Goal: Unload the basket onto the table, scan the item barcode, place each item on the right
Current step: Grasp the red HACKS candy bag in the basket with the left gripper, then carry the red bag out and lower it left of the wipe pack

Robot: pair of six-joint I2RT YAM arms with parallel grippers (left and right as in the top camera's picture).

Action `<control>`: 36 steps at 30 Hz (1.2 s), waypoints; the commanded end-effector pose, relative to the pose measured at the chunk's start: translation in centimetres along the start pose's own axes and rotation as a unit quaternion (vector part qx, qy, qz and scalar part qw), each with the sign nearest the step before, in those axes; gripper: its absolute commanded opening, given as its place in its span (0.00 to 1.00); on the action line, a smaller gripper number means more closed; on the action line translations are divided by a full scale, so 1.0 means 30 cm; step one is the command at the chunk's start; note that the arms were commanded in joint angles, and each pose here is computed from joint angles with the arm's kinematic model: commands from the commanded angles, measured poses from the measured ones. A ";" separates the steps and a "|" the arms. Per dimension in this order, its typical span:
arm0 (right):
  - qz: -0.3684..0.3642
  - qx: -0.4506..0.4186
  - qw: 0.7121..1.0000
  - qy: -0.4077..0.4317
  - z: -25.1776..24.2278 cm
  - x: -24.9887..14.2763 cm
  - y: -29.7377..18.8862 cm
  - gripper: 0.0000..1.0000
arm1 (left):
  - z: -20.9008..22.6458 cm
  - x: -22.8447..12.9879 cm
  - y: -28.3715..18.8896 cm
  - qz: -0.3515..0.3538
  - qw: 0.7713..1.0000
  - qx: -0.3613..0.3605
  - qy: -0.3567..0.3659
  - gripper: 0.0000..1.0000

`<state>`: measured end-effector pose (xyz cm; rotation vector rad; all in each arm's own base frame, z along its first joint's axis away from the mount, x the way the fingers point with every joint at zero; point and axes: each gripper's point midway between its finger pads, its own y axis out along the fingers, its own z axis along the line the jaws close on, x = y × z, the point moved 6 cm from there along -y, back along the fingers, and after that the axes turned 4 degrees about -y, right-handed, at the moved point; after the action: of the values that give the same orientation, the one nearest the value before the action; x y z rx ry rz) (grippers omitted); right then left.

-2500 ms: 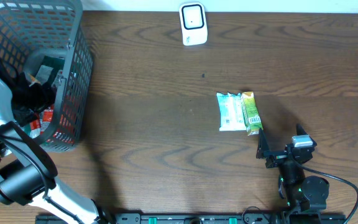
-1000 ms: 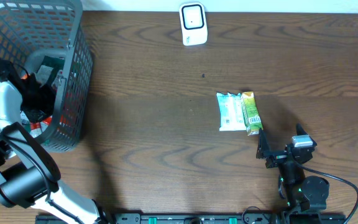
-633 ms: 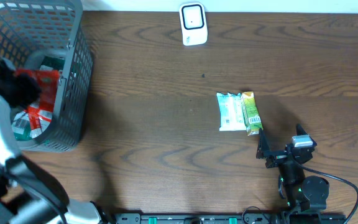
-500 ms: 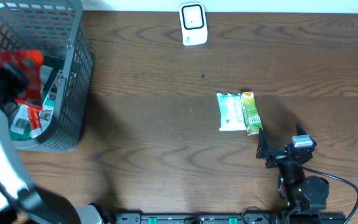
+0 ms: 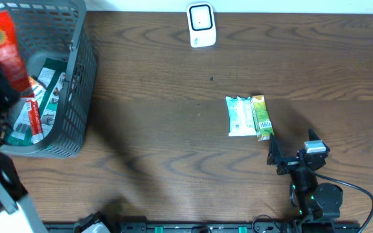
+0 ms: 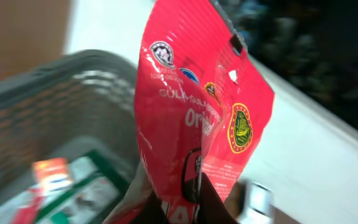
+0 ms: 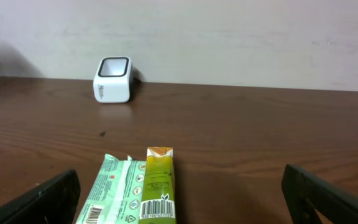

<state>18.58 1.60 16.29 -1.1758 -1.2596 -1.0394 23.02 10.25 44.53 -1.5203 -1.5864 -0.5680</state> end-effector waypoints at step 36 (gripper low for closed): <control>0.001 -0.006 1.000 0.007 -0.007 -0.002 -0.001 0.99 | -0.469 -1.473 0.503 0.576 0.816 -0.052 -0.014 0.08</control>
<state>18.58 1.60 16.29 -1.1758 -1.2591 -1.0398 36.36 -23.92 14.67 -2.2160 -0.3524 -0.0218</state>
